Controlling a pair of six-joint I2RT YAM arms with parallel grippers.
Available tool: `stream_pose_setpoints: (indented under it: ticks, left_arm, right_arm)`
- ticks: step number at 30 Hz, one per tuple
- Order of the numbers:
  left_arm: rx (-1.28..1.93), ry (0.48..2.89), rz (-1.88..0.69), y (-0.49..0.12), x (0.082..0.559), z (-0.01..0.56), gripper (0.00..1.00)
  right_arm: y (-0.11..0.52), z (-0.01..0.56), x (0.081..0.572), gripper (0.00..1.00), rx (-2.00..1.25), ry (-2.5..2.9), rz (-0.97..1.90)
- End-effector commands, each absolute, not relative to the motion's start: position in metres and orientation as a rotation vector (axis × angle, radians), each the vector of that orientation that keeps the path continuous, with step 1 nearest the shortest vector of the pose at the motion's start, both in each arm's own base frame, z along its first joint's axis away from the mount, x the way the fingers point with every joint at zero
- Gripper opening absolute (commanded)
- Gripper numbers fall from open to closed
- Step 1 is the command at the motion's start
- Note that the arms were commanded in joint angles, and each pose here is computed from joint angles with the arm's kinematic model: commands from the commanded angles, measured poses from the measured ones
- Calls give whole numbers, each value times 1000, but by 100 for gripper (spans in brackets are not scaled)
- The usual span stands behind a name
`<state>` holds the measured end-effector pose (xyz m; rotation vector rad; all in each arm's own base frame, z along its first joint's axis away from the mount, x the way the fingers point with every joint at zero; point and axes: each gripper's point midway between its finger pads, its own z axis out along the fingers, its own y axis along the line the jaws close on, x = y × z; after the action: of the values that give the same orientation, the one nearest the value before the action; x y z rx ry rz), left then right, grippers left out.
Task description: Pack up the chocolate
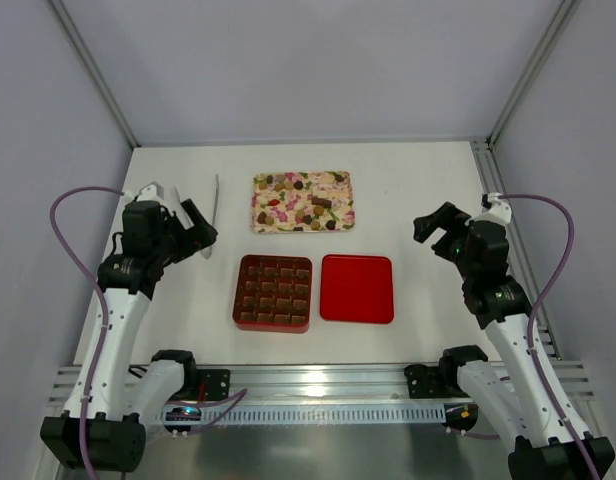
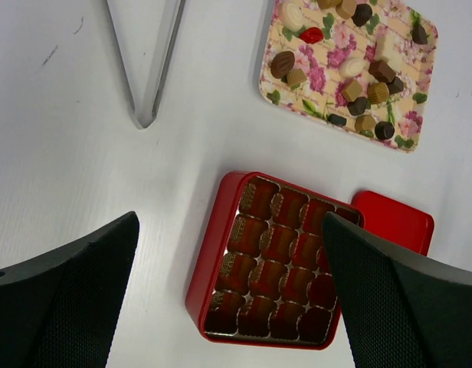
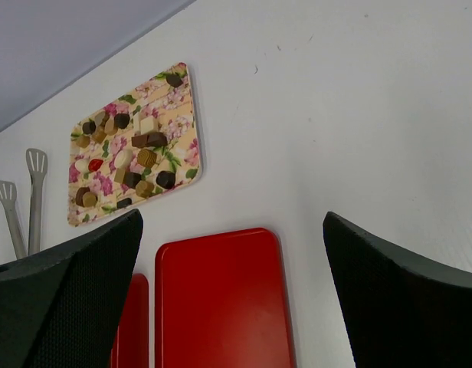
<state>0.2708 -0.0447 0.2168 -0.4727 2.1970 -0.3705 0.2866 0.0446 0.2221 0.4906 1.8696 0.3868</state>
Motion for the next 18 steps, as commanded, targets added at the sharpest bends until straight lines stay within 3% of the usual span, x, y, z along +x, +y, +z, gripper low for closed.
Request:
stream_pose_setpoints:
  ticks: [1, 8, 18]
  left_arm:
    - [-493, 2137, -334, -36, 276, 226, 100]
    - [-515, 2143, -242, -23, 277, 220, 100]
    - [-535, 2241, -70, -3, 323, 172, 100]
  right_arm:
    - [44, 230, 290, 100, 465, 1843, 386]
    - [51, 232, 291, 100, 420, 1851, 411]
    - [74, 224, 298, 100, 338, 1921, 514]
